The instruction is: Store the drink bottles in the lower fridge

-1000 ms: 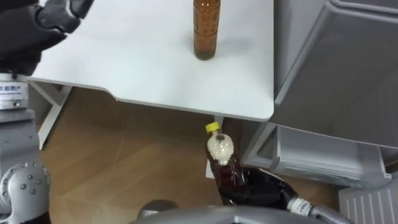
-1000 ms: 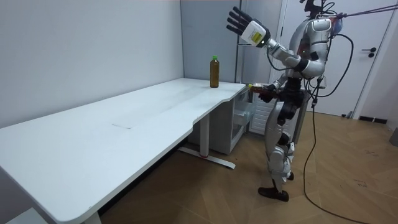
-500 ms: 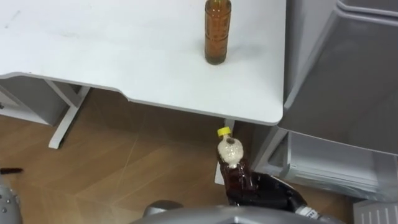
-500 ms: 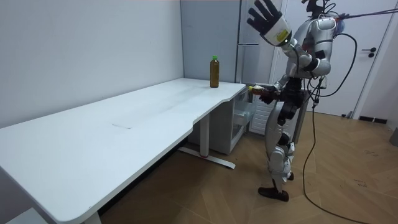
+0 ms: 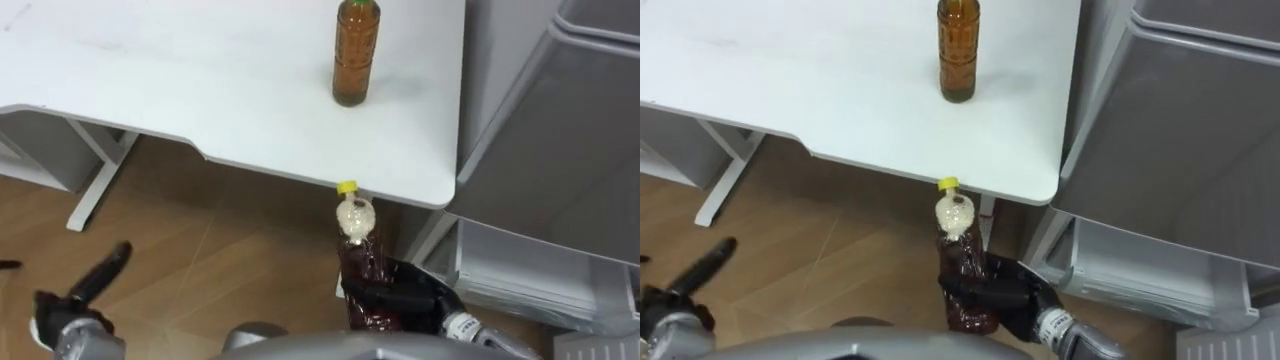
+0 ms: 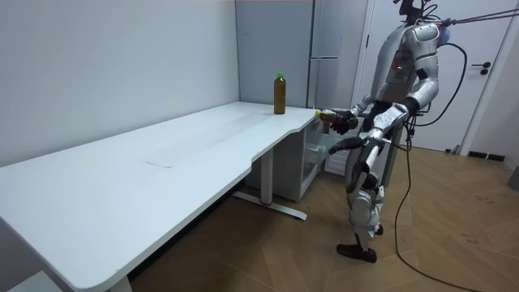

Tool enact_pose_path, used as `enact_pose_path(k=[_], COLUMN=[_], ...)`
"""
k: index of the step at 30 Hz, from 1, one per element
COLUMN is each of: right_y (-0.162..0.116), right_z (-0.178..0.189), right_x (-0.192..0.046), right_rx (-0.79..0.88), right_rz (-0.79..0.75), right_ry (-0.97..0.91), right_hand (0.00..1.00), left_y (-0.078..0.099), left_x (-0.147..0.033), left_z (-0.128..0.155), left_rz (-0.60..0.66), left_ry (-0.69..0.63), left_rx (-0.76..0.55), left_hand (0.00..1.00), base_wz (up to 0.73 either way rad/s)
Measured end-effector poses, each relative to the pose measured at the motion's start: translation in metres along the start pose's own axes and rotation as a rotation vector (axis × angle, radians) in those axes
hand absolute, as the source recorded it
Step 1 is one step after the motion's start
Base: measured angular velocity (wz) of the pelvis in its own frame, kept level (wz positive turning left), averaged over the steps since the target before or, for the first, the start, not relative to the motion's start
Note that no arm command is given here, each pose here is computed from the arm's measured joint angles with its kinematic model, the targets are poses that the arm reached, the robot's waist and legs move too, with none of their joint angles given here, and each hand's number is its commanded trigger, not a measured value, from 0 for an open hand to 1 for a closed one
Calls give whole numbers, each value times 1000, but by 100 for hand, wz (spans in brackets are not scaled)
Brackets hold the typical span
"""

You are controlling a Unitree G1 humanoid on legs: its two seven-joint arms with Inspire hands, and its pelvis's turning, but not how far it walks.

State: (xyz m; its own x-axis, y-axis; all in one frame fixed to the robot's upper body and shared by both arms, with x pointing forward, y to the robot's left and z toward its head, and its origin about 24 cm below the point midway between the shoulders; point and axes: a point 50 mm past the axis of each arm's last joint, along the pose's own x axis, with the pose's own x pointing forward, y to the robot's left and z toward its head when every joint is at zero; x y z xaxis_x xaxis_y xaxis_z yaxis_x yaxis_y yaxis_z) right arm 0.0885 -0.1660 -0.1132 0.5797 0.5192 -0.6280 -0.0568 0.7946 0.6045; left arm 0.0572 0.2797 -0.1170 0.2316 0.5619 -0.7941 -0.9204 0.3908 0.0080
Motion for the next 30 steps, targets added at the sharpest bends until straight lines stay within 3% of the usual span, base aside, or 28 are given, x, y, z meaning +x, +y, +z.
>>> enact_pose_path(k=[6, 9, 14, 16, 21, 24, 30], right_y=[3, 2, -1, -1, -6, -9, -20], right_z=[5, 6, 6, 6, 5, 2, -1], right_x=[6, 6, 7, 7, 3, 1, -7], right_rx=[88, 106, 113, 114, 117, 154, 215], right_rz=[9, 13, 16, 16, 0, -2, -24], right_ry=[-24, -17, -12, -13, -26, -32, -68], right_hand=[100, 100, 100, 100, 100, 100, 100], left_y=[53, 70, 79, 77, 62, 51, 43], left_x=[-5, -9, -16, -17, -10, -6, -3], left_z=[-48, -69, -92, -95, -87, -83, -80], left_rz=[96, 116, 78, 36, -99, -146, -182], left_ry=[245, 345, 470, 481, 419, 375, 338], left_rx=[43, 81, 130, 204, 595, 755, 884], left_hand=[0, 0, 0, 0, 0, 0, 0], base_wz=[-2, 0, 0, 0, 1, 0, -6])
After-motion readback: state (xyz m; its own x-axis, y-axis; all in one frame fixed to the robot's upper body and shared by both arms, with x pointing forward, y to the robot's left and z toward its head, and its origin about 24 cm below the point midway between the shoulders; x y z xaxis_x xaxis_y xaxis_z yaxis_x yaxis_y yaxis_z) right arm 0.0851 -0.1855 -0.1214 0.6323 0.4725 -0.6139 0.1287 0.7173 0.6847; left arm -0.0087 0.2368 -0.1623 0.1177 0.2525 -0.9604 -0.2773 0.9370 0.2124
